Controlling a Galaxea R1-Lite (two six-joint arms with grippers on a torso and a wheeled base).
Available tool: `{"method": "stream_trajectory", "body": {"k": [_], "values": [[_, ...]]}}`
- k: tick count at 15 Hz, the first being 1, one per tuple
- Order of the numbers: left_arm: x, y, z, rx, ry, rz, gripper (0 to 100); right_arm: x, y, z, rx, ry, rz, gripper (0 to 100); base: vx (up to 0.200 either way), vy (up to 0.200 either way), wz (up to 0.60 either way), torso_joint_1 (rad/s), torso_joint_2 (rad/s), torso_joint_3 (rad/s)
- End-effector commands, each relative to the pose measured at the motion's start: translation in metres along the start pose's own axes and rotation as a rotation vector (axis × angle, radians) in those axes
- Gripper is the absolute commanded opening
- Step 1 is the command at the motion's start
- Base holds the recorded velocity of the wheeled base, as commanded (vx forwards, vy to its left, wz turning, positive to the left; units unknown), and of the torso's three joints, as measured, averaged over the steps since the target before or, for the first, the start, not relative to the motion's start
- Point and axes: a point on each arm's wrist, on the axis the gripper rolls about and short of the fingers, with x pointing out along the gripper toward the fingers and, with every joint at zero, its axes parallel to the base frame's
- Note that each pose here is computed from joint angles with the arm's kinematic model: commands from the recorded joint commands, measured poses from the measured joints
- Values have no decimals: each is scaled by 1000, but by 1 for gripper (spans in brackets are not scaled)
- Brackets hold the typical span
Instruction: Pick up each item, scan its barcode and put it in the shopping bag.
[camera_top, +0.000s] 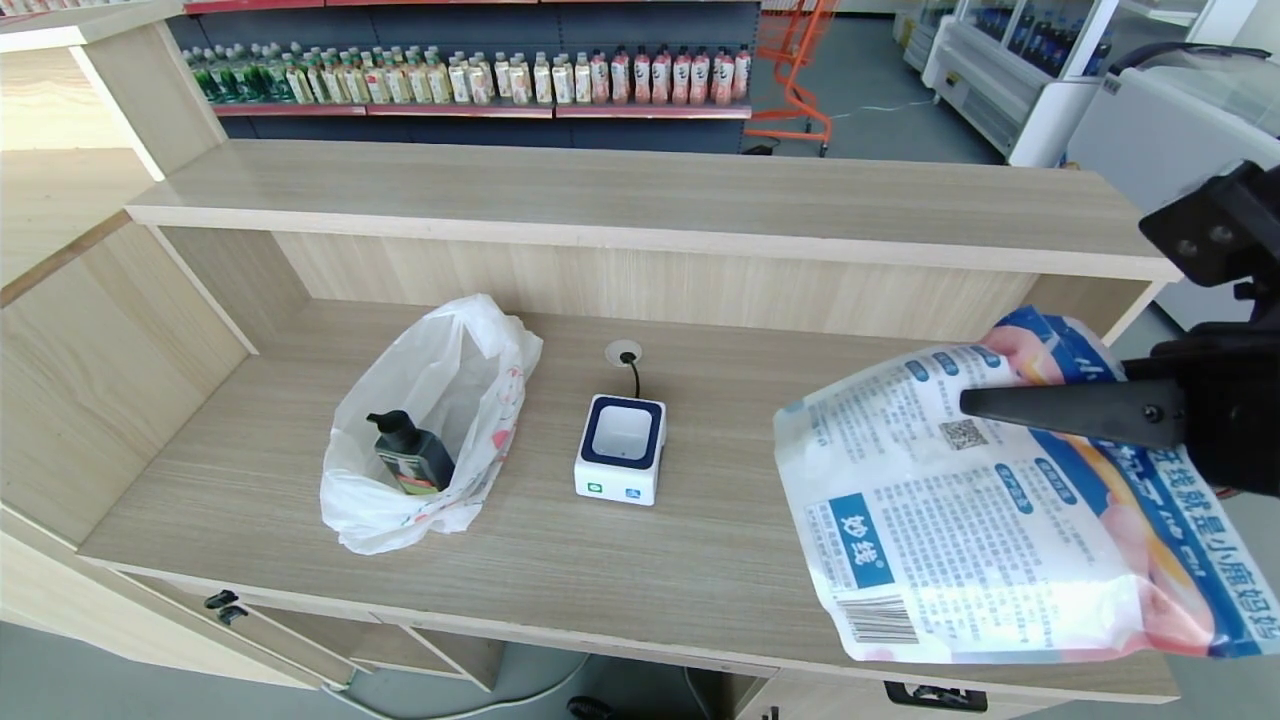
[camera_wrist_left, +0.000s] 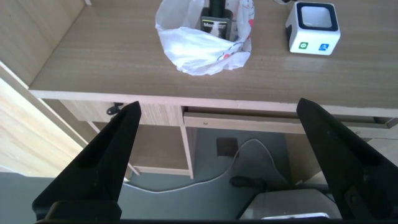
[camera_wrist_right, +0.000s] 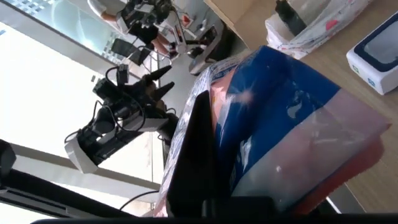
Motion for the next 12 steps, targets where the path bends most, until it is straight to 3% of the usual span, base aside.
{"method": "stream_trajectory", "body": {"k": [1, 3, 4, 8, 12], "values": [[0, 0, 0, 0, 1, 0, 100, -10, 19, -1, -201, -31, 4, 0, 0, 0, 0, 0, 0, 0], [0, 0, 0, 0, 1, 0, 100, -11, -20, -12, -478, 6, -152, 0, 0, 0, 0, 0, 0, 0], [0, 0, 0, 0, 1, 0, 100, -11, -34, -20, -621, 52, -301, 0, 0, 0, 0, 0, 0, 0], [0, 0, 0, 0, 1, 0, 100, -20, -44, -20, -866, 145, -773, 0, 0, 0, 0, 0, 0, 0], [0, 0, 0, 0, 1, 0, 100, -30, -48, -25, -939, 180, -849, 0, 0, 0, 0, 0, 0, 0]]}}
